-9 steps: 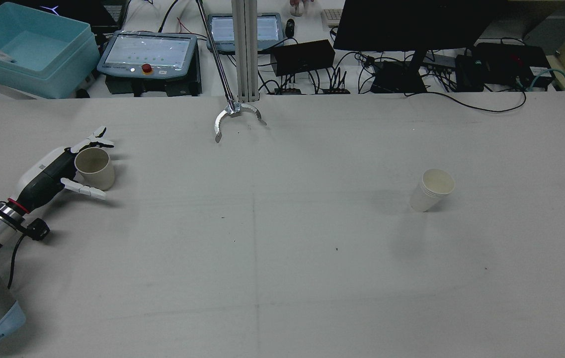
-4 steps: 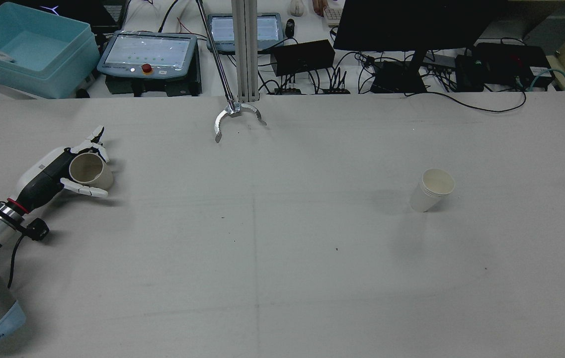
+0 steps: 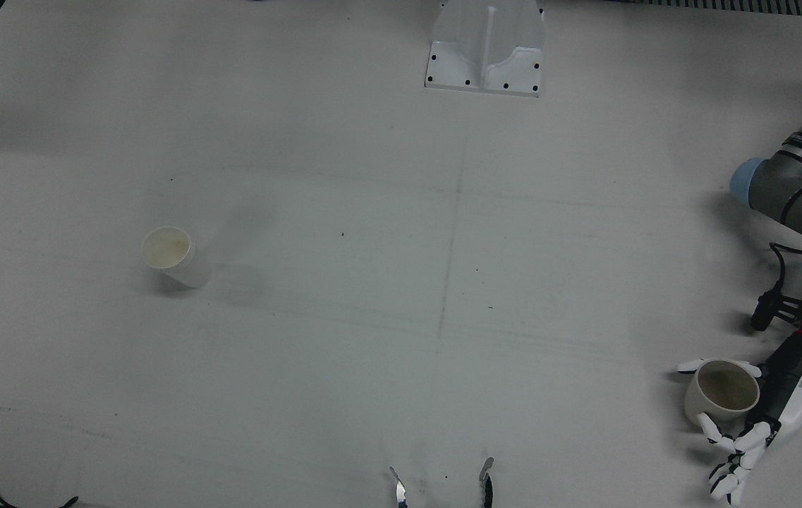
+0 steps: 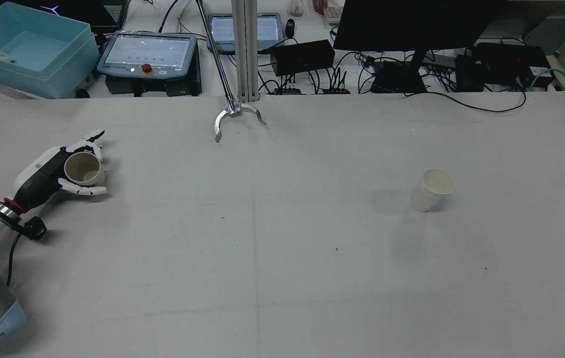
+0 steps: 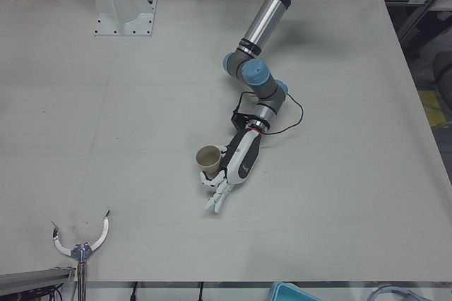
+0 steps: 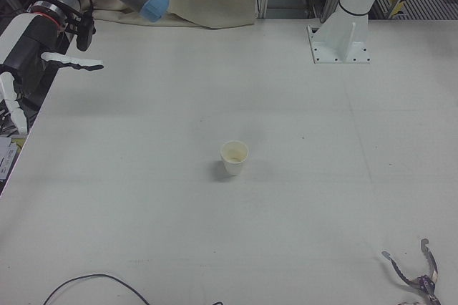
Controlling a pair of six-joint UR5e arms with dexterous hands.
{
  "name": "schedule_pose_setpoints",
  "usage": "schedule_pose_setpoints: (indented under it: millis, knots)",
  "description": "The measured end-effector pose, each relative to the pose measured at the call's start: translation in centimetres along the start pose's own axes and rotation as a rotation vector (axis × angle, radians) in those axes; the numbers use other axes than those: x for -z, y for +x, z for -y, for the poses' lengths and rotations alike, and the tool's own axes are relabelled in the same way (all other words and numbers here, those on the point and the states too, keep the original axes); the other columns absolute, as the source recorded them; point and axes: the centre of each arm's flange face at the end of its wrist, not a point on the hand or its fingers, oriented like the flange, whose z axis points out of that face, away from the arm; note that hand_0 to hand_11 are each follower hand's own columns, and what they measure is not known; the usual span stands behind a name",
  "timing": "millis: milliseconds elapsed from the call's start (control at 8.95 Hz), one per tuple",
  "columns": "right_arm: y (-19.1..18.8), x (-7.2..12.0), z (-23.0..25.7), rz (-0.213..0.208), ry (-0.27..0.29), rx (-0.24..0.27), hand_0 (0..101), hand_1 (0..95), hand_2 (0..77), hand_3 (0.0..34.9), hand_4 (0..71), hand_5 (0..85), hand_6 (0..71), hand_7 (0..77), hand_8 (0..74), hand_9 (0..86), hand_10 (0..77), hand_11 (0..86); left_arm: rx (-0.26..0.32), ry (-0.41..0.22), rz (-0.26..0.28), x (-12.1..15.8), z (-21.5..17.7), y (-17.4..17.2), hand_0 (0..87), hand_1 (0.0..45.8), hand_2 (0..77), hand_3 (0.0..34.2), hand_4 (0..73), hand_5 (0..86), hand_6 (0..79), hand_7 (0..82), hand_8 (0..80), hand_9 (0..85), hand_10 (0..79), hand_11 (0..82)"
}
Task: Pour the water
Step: 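Close the left hand fingers around the paper cup, then lift the held cup off the table with the left hand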
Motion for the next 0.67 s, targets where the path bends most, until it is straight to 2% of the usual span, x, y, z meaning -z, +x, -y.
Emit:
schedule_pose_setpoints:
  millis: [112,223,335,447,558,670]
  knots:
    - [0.1,-0.1,0.1,-0.001,0.002,0.000,50,9.3,0.5,8.5,10.9,7.1,0.5,1.6,0.5,0.5,0.5,0.5,0.017,0.020,-0.001,0.1,0.2,0.1,68.8,26.2,22.4,0.5,26.2,57.8,0.0,12.5,0.5,1.1,6.0,12.0]
    - [0.1,-0.1,0.2,-0.001,0.003,-0.001,50,9.3,1.1,8.5,10.9,7.1,0.5,1.6,0.5,0.5,0.5,0.5,0.039,0.042,0.002,0.3,0.4,0.4,67.7,27.8,27.8,0.5,25.6,58.4,0.0,14.7,0.5,1.1,7.6,13.6]
    - [0.1,-0.1,0.2,-0.001,0.003,-0.002,50,9.3,0.5,8.4,10.9,7.1,0.5,1.6,0.5,0.5,0.5,0.5,0.064,0.060,0.001,0.3,0.5,1.2,59.7,27.3,29.5,0.8,25.6,58.4,0.0,16.4,0.5,1.1,7.6,13.6]
    - [0.0,-0.1,0.2,0.001,0.003,-0.002,51,9.3,0.5,8.4,10.9,7.1,0.5,1.6,0.5,0.5,0.5,0.5,0.084,0.069,-0.012,0.0,0.2,2.7,57.1,26.2,30.5,0.7,25.6,58.4,0.0,17.4,0.5,1.1,7.6,13.6]
    - [0.0,-0.1,0.2,0.002,0.004,-0.003,51,9.3,0.5,8.4,10.9,7.1,0.5,1.6,0.5,0.5,0.5,0.5,0.096,0.069,-0.031,-0.5,-0.4,4.4,57.0,26.2,31.1,0.0,25.6,58.4,2.7,19.1,0.5,2.2,7.6,14.2]
    - [-0.1,-0.2,0.1,0.005,0.003,-0.003,51,9.3,0.5,8.5,10.9,7.1,0.5,1.6,0.5,0.5,0.5,0.5,0.104,0.062,-0.051,-0.9,-1.5,6.2,61.2,26.2,31.1,0.0,25.6,58.4,4.9,20.2,0.5,2.2,9.3,16.4]
